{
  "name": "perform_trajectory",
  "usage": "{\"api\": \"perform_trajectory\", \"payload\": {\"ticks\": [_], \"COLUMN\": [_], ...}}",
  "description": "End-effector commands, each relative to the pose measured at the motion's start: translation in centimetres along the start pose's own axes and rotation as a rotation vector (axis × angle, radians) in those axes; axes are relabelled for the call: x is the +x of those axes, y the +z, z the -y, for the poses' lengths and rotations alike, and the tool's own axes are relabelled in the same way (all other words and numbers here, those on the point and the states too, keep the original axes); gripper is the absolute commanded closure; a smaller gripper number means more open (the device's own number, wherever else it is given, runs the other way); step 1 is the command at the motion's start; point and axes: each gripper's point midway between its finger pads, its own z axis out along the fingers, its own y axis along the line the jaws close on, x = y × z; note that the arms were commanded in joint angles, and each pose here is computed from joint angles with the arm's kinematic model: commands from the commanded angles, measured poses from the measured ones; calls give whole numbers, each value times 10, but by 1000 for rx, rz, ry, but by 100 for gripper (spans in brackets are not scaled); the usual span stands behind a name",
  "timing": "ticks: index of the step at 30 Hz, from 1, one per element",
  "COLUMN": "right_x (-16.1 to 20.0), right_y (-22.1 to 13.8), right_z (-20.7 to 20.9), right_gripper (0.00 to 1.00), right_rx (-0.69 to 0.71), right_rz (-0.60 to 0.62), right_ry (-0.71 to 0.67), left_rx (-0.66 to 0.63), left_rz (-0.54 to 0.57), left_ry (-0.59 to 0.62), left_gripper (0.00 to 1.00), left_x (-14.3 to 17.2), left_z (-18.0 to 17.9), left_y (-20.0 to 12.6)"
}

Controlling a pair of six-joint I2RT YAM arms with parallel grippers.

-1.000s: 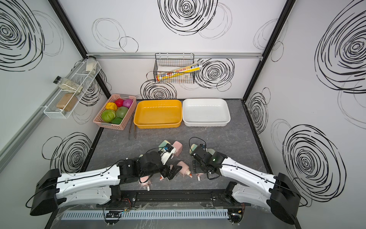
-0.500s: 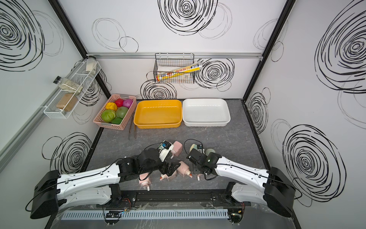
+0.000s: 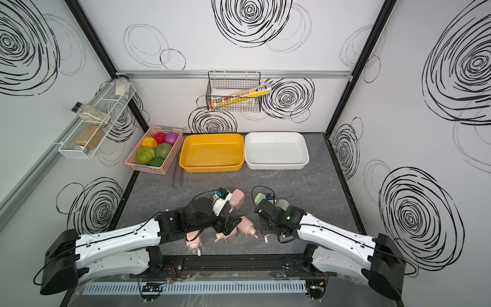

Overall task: Place the pencil sharpeners by color into the storage box
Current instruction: Pick up the pencil sharpener from the center of the board.

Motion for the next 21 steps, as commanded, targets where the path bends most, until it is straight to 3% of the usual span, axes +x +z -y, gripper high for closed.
{"api": "perform_trajectory", "payload": {"ticks": [1,4,7,10,15,19,21], "right_x": [-3,-17,-39,-72,-122,-147,-157], "right_y": [-30,-55,-76,-97,-126,-137,-138], "right_z": [-8,-21,-18,-17,-30,-47,-47], "right_gripper": [100,100,100,100,100,100,100], "right_rx": [-54,-123,-90,-88,-230,-350,-337], "right_rz": [-8,8,67,176,397,557,620], "right_ry": [-31,-15,-12,-12,-21,-126,-157], "left_rx": [-3,-29,-73,-115,-186,-192,-195], "left_rz": [83,99,111,125,150,173,188], "left_ry": [-59,-104,-140,-184,-235,-242,-238], "left_gripper": [1,1,1,1,1,1,1], "left_x": [-27,-36,-42,-46,-55,-66,-73], "left_z": [-2,-11,-22,-34,-50,-50,-50], "left_y": [-11,-12,-13,-13,-12,-9,-8]}}
